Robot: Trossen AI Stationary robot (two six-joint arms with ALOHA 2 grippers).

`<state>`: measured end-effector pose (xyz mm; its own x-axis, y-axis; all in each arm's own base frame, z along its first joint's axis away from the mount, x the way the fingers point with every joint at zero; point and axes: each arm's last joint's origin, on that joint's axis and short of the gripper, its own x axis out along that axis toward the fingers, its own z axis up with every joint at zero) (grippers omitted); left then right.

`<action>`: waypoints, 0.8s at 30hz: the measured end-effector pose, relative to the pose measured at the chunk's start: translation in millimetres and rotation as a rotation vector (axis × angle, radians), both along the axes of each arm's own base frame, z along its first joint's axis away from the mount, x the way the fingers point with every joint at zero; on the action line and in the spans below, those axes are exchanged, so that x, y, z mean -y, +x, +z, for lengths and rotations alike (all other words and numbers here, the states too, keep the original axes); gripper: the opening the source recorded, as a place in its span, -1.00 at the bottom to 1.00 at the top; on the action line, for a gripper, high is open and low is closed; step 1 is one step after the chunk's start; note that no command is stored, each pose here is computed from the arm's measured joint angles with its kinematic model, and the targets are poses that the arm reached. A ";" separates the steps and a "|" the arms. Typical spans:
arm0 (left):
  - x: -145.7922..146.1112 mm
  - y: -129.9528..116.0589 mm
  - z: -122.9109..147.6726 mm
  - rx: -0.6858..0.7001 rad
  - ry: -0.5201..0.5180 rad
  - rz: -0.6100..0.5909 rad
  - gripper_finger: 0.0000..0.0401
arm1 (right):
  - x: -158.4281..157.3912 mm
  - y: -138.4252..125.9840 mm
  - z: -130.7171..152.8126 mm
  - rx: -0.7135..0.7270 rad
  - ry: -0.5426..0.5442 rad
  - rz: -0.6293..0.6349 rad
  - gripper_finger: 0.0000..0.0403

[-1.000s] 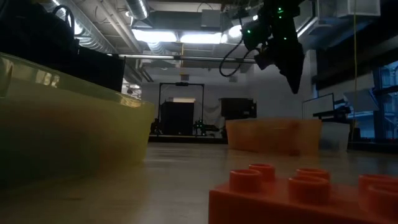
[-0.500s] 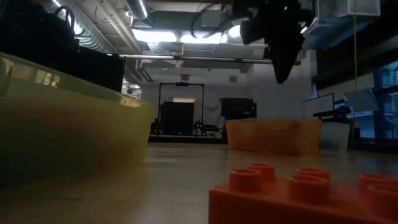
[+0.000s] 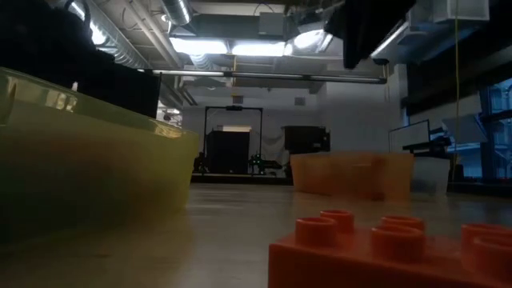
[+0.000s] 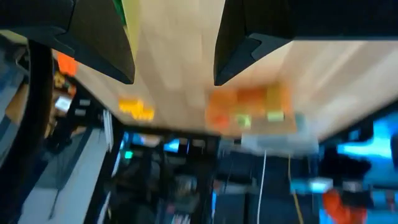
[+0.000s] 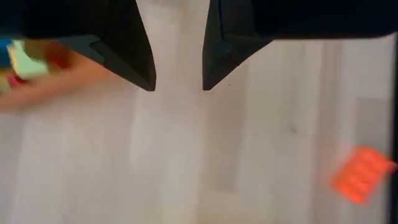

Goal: Sort blocks by size
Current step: Put the orange rectangle game piece into the yellow bin

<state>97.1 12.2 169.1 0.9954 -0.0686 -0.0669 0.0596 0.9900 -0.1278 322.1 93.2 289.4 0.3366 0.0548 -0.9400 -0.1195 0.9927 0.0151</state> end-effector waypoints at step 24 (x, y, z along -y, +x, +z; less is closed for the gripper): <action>0.8 7.4 -9.5 -0.011 0.058 -0.008 0.02 | -99.5 -13.4 -13.8 0.038 0.239 -0.076 0.05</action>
